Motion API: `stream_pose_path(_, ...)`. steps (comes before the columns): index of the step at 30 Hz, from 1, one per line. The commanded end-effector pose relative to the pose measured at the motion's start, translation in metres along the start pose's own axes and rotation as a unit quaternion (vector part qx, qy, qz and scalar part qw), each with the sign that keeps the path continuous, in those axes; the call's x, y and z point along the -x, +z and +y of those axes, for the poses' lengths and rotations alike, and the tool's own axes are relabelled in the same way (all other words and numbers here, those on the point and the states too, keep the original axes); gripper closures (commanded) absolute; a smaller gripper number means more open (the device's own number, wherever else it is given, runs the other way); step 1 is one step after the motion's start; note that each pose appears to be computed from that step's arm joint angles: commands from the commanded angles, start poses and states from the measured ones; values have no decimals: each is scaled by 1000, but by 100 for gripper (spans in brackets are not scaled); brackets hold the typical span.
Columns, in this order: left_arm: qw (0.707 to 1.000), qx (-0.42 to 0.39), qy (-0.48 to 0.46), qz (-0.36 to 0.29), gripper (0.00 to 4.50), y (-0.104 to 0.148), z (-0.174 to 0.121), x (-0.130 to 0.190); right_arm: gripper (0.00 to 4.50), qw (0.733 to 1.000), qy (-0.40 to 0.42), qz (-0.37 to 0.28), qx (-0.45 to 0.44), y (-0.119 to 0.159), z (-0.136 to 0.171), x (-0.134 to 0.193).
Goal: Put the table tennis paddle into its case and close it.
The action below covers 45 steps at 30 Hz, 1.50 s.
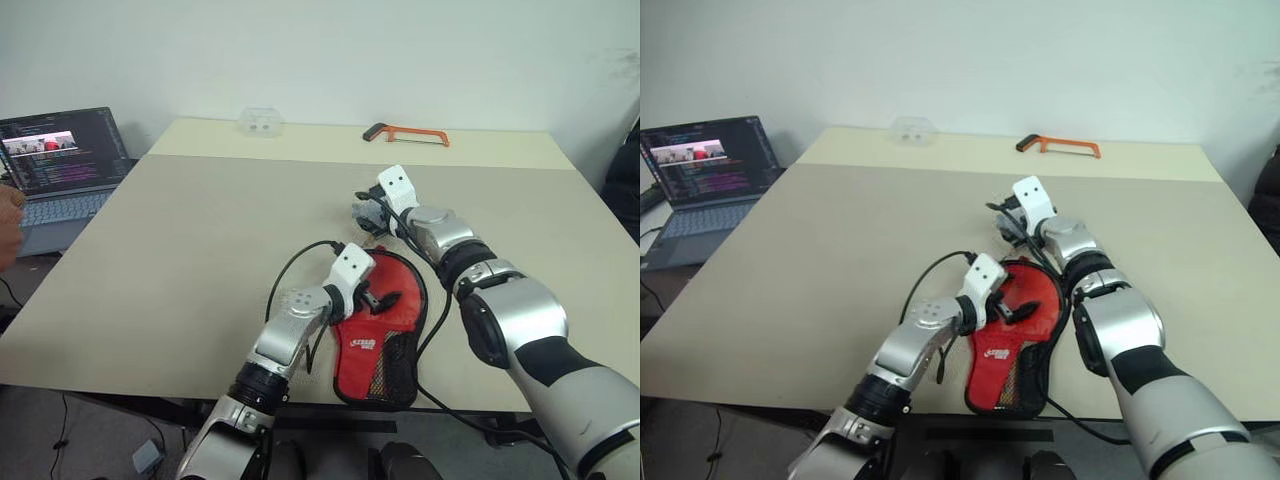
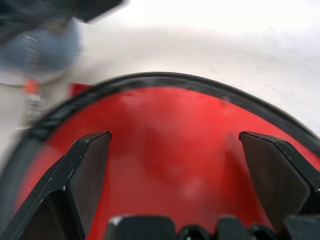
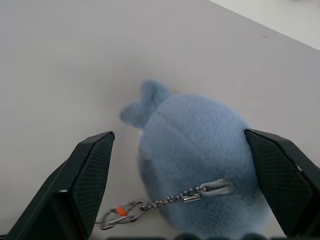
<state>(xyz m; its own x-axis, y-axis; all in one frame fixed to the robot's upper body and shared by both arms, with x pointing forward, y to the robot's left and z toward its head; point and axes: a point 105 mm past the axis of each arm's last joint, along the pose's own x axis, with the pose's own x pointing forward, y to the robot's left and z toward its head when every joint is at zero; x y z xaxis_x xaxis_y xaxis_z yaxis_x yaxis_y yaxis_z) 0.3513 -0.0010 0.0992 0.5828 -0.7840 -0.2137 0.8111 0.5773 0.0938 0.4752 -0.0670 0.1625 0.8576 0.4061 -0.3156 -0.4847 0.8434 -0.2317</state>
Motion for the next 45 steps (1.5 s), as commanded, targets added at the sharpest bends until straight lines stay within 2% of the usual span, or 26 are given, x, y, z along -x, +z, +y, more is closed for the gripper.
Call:
stream_pose_path(1, 1000, -7, -15, -19, 3, 15, -7, -8, 0, 1000, -17, -4, 13, 2, -2, 0)
stream_pose_path(3, 1000, -6, -19, -17, 3, 14, -9, -10, 0, 999, -24, 0, 22, 0, -2, -1)
stream_pose_path(10, 999, 9, 28, 43, 3, -15, 0, -17, 0, 998, -51, 12, 38, -7, -3, -3)
stream_pose_path(15, 998, 16, 37, 46, 3, -19, 0, -15, 0, 996, -70, 20, 60, -12, -4, -4)
stream_pose_path(18, 998, 17, 37, 45, 0, -17, -1, -14, 59, 994, -78, 35, 71, -23, -3, -4)
stream_pose_path(25, 998, 19, 37, 49, 0, -19, -2, -14, 291, 993, -76, 42, 75, -30, -1, -5)
stream_pose_path(27, 998, 20, 37, 52, 0, -20, -2, -15, 345, 993, -80, 40, 72, -30, -3, -4)
stream_pose_path(31, 997, 24, 42, 58, 0, -24, -2, -16, 423, 993, -97, 25, 66, -21, -15, 0)
stream_pose_path(33, 996, 27, 48, 68, 0, -29, 0, -17, 439, 992, -111, 15, 62, -14, -25, 3)
stream_pose_path(39, 994, 32, 57, 84, 0, -37, 2, -20, 444, 984, -169, -3, 55, -1, -62, 18)
stream_pose_path(45, 994, 36, 53, 91, 0, -41, 1, -25, 444, 977, -206, -2, 52, -2, -94, 35)
